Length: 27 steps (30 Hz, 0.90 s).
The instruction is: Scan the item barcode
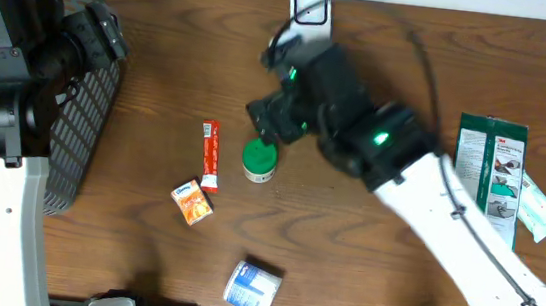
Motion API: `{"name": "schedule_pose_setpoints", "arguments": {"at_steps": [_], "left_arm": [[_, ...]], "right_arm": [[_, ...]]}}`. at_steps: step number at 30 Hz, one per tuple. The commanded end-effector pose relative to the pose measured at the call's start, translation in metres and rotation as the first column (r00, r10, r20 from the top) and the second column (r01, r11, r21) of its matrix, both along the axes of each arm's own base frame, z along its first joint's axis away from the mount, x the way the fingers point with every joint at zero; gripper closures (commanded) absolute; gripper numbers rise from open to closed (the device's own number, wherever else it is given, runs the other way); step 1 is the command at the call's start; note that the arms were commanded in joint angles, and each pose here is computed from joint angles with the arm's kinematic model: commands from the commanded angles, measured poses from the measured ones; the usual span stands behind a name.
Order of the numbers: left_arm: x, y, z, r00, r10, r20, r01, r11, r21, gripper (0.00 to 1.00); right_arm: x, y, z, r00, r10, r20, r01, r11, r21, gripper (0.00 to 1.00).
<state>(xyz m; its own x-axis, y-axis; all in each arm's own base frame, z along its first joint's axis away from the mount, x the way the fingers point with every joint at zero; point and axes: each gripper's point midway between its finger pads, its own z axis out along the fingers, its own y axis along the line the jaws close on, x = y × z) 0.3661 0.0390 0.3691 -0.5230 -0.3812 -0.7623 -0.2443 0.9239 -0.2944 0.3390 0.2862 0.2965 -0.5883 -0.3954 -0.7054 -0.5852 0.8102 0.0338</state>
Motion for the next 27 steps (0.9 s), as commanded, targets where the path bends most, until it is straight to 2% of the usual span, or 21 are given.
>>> {"name": "schedule_pose_setpoints", "arguments": {"at_steps": [1,6,12,14,21,25,27], "left_arm": [[0.001,0.002,-0.001,1.000,0.009,-0.002,-0.009,1.000,0.001,0.17],[0.001,0.002,-0.001,1.000,0.009,-0.002,-0.009,1.000,0.001,0.17],[0.001,0.002,-0.001,1.000,0.009,-0.002,-0.009,1.000,0.001,0.17],[0.001,0.002,-0.001,1.000,0.009,-0.002,-0.009,1.000,0.001,0.17],[0.001,0.002,-0.001,1.000,0.009,-0.002,-0.009,1.000,0.001,0.17],[0.001,0.002,-0.001,1.000,0.009,-0.002,-0.009,1.000,0.001,0.17],[0.001,0.002,-0.001,1.000,0.009,-0.002,-0.009,1.000,0.001,0.17]], "right_arm": [[0.002,0.019,0.004,0.986,0.042,-0.163,-0.027,0.995,0.091,0.01],[0.001,0.027,-0.026,0.944,0.029,-0.328,-0.031,1.000,0.000,0.01],[-0.009,0.032,-0.121,0.829,-0.059,-0.556,-0.051,0.982,-0.180,0.01],[-0.013,0.036,-0.143,0.787,-0.071,-0.612,-0.063,0.979,-0.194,0.01],[0.002,0.049,-0.184,0.773,-0.078,-0.629,-0.063,0.978,-0.199,0.01],[0.003,0.054,-0.191,0.769,-0.098,-0.632,-0.040,0.979,-0.200,0.06],[0.002,0.051,-0.197,0.756,-0.157,-0.636,0.006,0.973,-0.232,0.09]]}}
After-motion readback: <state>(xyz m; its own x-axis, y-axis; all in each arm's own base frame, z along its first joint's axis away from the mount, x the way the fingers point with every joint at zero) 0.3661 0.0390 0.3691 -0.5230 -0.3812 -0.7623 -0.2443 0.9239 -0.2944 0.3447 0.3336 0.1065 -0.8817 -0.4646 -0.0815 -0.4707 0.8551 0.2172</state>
